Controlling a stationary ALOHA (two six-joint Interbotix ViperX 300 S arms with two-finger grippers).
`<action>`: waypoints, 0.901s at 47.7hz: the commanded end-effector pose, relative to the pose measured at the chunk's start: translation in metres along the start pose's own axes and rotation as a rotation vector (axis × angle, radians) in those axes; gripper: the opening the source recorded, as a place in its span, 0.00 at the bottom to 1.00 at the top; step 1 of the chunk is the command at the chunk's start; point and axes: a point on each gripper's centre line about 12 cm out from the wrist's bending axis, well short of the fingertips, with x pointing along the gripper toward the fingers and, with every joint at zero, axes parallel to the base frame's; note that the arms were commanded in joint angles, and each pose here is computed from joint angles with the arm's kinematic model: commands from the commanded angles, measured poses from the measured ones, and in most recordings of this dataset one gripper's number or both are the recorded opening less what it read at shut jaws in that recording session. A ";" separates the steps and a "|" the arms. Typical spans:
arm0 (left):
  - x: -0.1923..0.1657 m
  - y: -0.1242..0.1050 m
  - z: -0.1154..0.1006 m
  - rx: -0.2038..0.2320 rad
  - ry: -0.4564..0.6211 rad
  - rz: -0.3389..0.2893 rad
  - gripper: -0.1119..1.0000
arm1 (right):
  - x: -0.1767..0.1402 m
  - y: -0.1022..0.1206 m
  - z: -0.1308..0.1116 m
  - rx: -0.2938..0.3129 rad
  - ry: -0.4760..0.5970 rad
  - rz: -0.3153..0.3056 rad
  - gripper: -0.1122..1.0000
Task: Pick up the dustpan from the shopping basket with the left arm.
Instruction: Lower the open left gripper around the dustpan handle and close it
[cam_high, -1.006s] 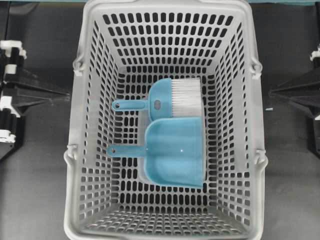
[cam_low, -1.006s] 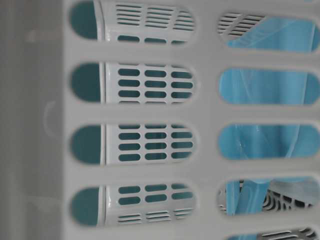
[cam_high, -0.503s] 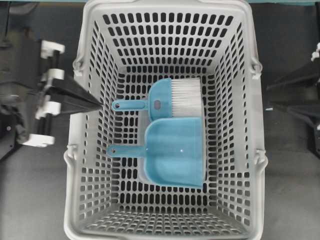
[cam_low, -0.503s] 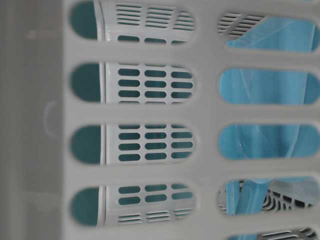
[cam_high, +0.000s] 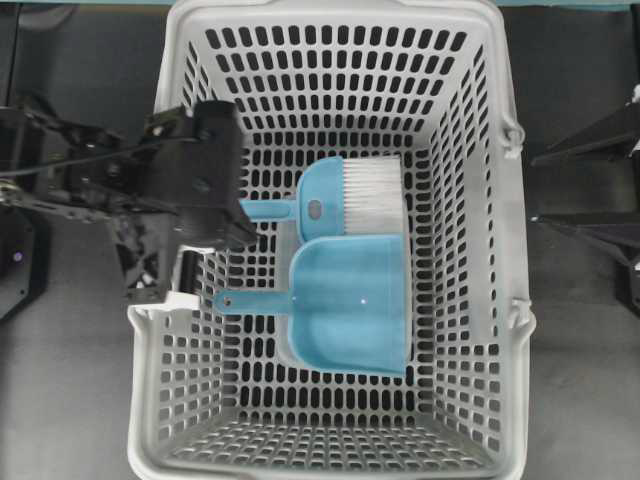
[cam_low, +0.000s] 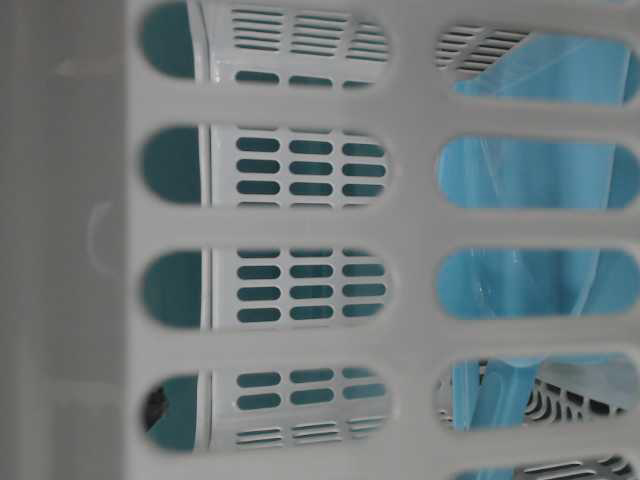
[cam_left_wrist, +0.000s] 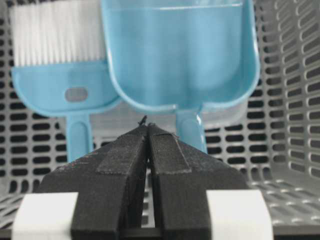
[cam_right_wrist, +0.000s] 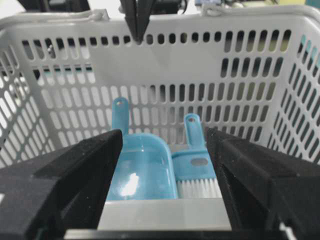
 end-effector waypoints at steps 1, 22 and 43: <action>-0.004 -0.002 0.011 0.007 -0.022 -0.002 0.10 | 0.001 -0.001 0.003 0.005 -0.014 -0.004 0.70; 0.053 -0.027 -0.004 0.040 0.207 -0.034 0.91 | -0.001 -0.002 -0.004 0.006 -0.054 -0.007 0.69; 0.118 -0.036 -0.040 -0.001 0.400 -0.022 0.90 | -0.005 -0.002 -0.009 0.006 -0.060 -0.009 0.69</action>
